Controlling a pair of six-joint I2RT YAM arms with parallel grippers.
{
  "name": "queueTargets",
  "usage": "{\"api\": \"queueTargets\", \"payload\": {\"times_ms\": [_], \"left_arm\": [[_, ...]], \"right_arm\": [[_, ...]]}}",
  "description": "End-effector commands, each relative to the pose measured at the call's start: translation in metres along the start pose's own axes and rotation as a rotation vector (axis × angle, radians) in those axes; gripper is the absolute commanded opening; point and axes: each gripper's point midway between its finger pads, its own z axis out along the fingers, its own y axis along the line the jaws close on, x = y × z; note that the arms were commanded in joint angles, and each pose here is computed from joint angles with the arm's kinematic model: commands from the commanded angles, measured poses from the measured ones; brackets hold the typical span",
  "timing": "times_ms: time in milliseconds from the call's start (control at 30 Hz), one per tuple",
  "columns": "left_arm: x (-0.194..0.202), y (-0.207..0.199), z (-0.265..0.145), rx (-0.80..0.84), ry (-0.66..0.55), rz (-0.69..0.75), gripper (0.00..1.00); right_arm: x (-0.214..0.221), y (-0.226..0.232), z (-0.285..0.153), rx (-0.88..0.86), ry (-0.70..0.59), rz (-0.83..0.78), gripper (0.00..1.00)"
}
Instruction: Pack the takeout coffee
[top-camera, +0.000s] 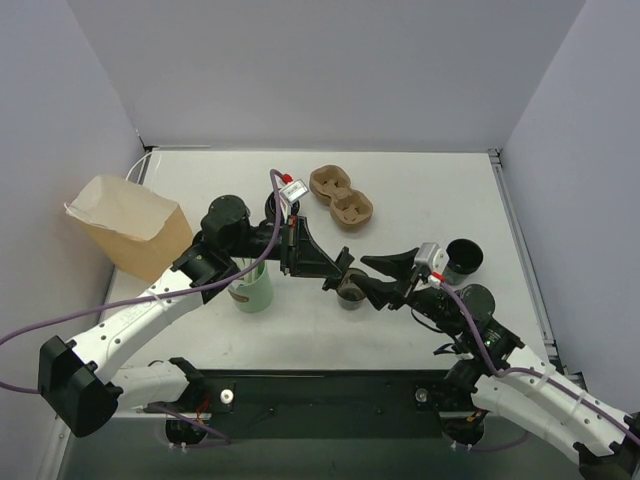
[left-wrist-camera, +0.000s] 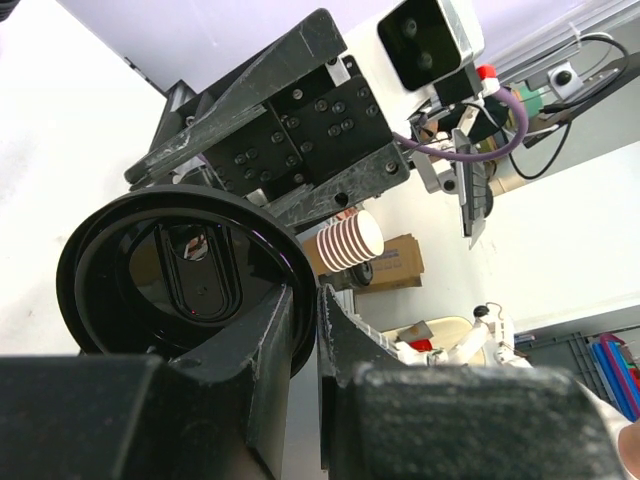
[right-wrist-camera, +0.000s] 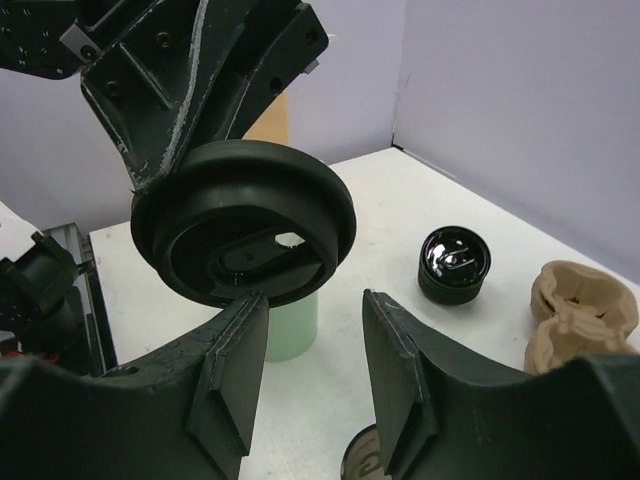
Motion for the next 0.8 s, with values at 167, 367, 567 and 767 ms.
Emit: {"api": "queueTargets", "payload": {"times_ms": [167, 367, 567, 767], "left_arm": [[-0.004, -0.024, -0.003, 0.087, -0.014, 0.015, 0.15], [0.001, -0.023, -0.004, 0.086, 0.008, -0.004, 0.15], [0.007, -0.018, -0.005, 0.071, 0.022, -0.018, 0.15], [0.011, -0.016, -0.007, 0.066, 0.032, -0.027, 0.15]], "right_arm": [[-0.042, 0.018, 0.002, -0.106, -0.187, -0.201, 0.42], [-0.044, 0.029, 0.003, -0.17, -0.195, -0.242, 0.41], [-0.042, 0.028, 0.007, -0.174, -0.164, -0.274, 0.39], [-0.045, 0.019, 0.007, -0.121, -0.16, -0.302, 0.38]]}}
